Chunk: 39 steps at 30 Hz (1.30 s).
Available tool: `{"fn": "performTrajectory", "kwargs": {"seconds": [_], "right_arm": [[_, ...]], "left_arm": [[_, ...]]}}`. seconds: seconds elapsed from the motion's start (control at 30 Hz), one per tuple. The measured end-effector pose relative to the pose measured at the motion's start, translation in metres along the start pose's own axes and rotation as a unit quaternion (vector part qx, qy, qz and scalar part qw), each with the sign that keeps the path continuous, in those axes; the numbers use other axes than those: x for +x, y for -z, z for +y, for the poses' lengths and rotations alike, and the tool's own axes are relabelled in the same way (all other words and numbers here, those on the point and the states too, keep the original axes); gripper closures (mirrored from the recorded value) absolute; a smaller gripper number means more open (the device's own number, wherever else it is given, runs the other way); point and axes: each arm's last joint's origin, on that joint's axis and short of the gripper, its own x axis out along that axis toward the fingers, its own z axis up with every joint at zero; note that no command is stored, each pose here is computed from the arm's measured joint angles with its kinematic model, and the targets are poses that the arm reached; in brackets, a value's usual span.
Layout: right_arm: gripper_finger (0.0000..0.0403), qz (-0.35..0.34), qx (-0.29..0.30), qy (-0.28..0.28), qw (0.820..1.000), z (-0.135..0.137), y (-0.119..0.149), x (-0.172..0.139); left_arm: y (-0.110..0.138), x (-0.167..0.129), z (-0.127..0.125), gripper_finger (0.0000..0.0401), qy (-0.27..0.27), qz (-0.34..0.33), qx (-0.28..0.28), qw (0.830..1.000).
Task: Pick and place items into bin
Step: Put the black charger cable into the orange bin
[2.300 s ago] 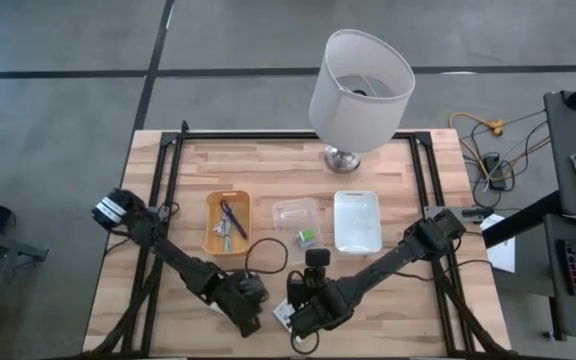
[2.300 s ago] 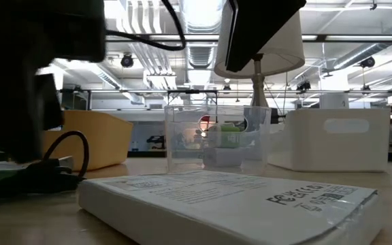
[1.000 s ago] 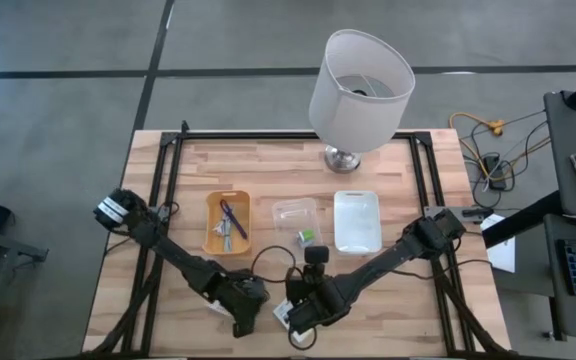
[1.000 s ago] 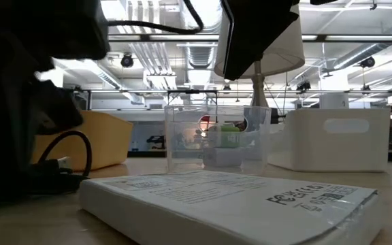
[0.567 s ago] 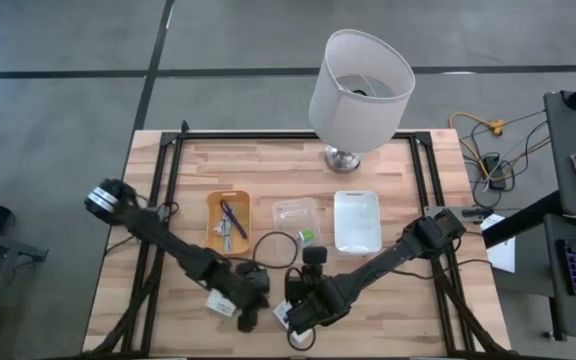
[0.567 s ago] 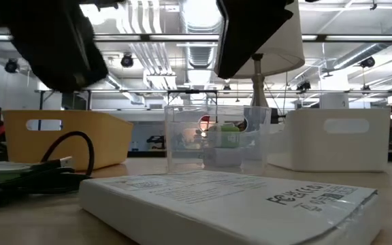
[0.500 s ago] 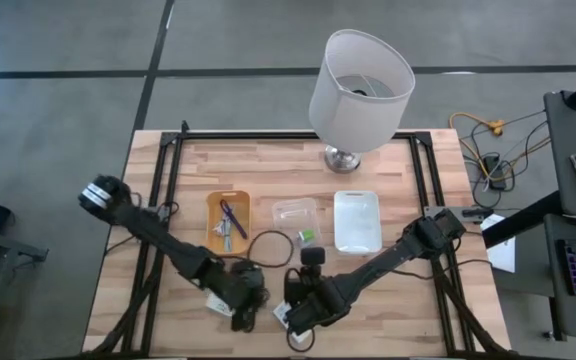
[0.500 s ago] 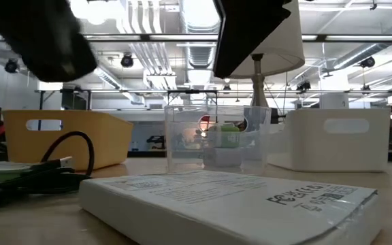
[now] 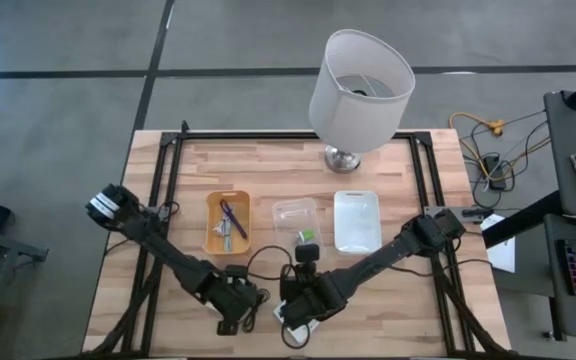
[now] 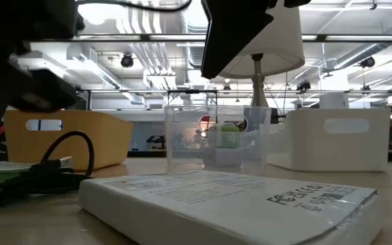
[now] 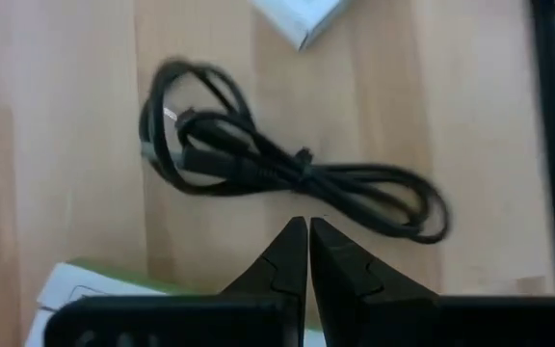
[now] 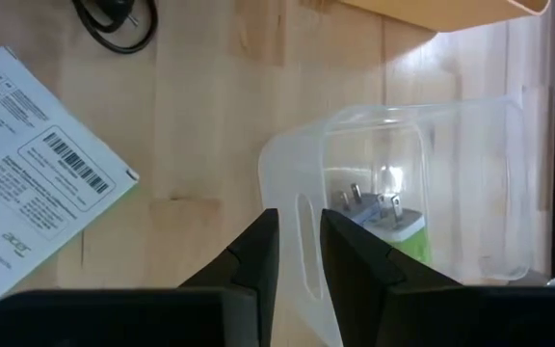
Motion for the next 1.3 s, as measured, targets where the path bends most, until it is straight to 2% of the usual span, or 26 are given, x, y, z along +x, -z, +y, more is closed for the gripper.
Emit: {"fn": "performTrajectory", "kwargs": {"seconds": [0.17,0.33,0.6,0.77,0.97,1.07,1.2,1.3], "right_arm": [[0.0335,0.000,0.000,0.000,1.000,0.000,0.000,0.000],[0.0335,0.000,0.000,0.000,1.000,0.000,0.000,0.000],[0.0335,0.001,0.001,0.001,1.000,0.000,0.000,0.000],[0.0335,-0.002,0.002,-0.001,1.000,0.001,0.001,-0.002],[0.0335,-0.022,-0.026,-0.011,0.999,0.003,-0.003,-0.008],[0.0327,-0.057,-0.074,-0.058,0.994,0.008,-0.012,-0.008],[0.0300,-0.128,-0.139,-0.169,0.967,0.012,-0.029,-0.009],[0.0271,-0.172,-0.192,-0.186,0.948,0.014,-0.036,-0.009]], "left_arm": [[0.000,0.008,0.000,0.0401,0.005,0.002,0.000,1.000],[-0.009,0.015,-0.001,0.0401,0.029,-0.035,0.005,0.999],[-0.026,0.028,0.016,0.0401,0.031,-0.071,-0.009,0.997],[-0.038,0.027,0.035,0.0401,0.006,-0.090,-0.026,0.996],[-0.045,-0.009,0.033,0.0401,0.016,-0.121,-0.038,0.992],[-0.037,-0.029,0.030,0.0401,-0.010,-0.119,-0.059,0.991],[-0.020,-0.055,0.022,0.0401,-0.039,-0.119,-0.114,0.986],[-0.007,-0.071,0.008,0.0401,-0.033,-0.140,-0.156,0.977]]}}
